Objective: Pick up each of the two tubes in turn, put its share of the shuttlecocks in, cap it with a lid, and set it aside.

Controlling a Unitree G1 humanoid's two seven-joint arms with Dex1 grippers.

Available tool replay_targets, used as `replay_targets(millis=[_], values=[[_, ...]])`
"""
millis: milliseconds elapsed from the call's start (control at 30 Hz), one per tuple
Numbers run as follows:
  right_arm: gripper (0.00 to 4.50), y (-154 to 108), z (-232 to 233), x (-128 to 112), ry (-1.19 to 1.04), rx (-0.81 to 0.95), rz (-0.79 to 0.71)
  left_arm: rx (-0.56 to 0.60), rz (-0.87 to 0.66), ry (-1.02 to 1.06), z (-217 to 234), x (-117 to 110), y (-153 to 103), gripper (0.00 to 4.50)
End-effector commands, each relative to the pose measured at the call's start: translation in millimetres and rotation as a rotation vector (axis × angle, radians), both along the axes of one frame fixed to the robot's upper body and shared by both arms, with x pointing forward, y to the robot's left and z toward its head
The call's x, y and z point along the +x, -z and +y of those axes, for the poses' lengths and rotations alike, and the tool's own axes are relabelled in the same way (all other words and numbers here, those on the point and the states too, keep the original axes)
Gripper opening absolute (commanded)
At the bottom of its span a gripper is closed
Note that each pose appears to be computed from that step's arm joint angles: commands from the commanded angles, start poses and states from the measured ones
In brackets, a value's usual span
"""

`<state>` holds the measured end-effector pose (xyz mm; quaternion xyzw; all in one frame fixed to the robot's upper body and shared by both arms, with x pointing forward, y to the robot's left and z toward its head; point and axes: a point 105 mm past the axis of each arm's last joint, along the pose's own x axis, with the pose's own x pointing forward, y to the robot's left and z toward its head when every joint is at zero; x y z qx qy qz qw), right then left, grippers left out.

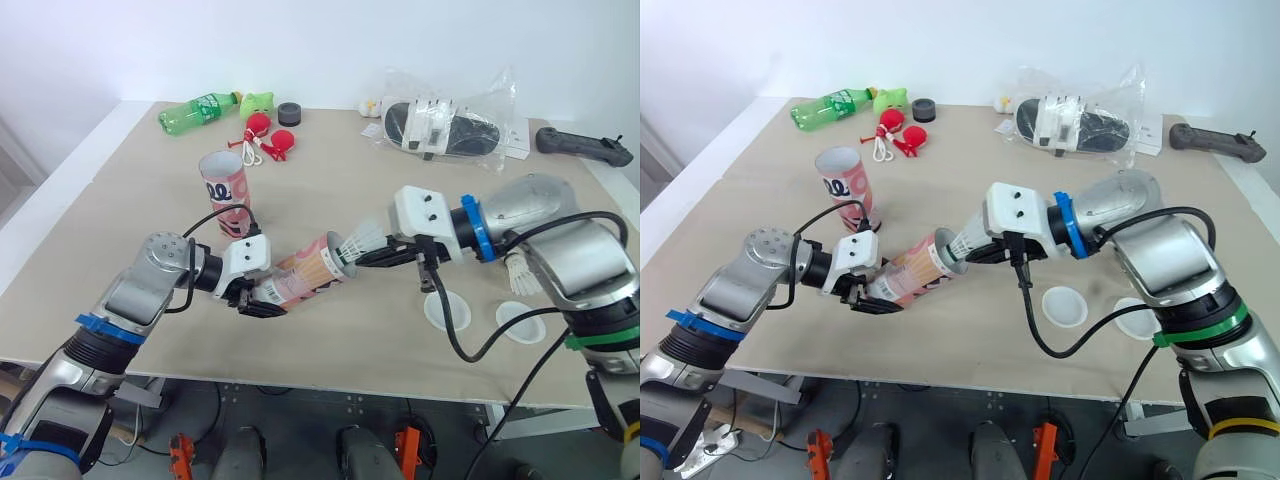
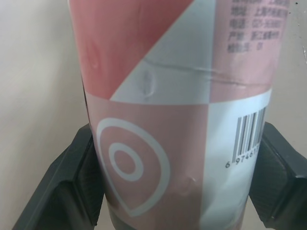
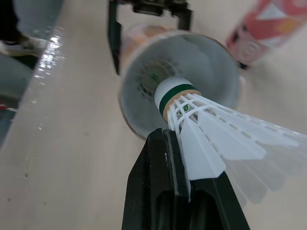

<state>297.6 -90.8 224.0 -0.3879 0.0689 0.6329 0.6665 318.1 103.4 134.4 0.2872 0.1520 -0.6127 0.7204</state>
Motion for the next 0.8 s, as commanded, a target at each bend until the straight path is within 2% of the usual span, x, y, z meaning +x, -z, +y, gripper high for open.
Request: replay_targets(millis=[33, 133, 167, 200, 267, 300, 333, 433, 467, 600, 633, 800], values=[[1.39, -14, 6, -3, -0.042, 0.005, -0.047, 0.029, 0.035, -0.01, -2, -3, 16, 3.54], [2.88, -16, 6, -2, -0.036, 0.01, -0.061, 0.028, 0.034, -0.011, -2, -3, 16, 3.54], [3.13, -17, 6, -1, -0.031, 0.015, -0.063, 0.028, 0.035, -0.012, -2, -4, 16, 3.54], [3.68, -18, 6, -1, -0.028, 0.018, -0.062, 0.027, 0.035, -0.012, -2, -4, 16, 3.54], [4.33, -25, 2, 0, -0.013, 0.039, -0.055, 0.026, 0.036, -0.012, -2, -4, 16, 3.54], [4.06, -30, -2, 0, -0.009, 0.044, -0.051, 0.026, 0.037, -0.012, -2, -4, 16, 3.54], [4.0, -33, -5, -1, -0.012, 0.046, -0.044, 0.026, 0.038, -0.013, -2, -5, 16, 3.54], [2.9, -44, -14, -8, -0.028, 0.059, -0.007, 0.026, 0.038, -0.015, -2, -5, 17, 3.54], [2.21, -46, -16, -8, -0.023, 0.064, -0.007, 0.026, 0.038, -0.016, -2, -5, 17, 3.54], [0.33, -53, -21, 2, 0.019, 0.08, -0.038, 0.025, 0.037, -0.017, -2, -4, 16, 3.54], [0.08, -53, -21, 3, 0.019, 0.082, -0.038, 0.025, 0.037, -0.017, -2, -4, 16, 3.54], [0.08, -40, -3, 8, -0.016, 0.078, -0.012, 0.023, 0.035, -0.017, -3, -3, 16, 3.54]])
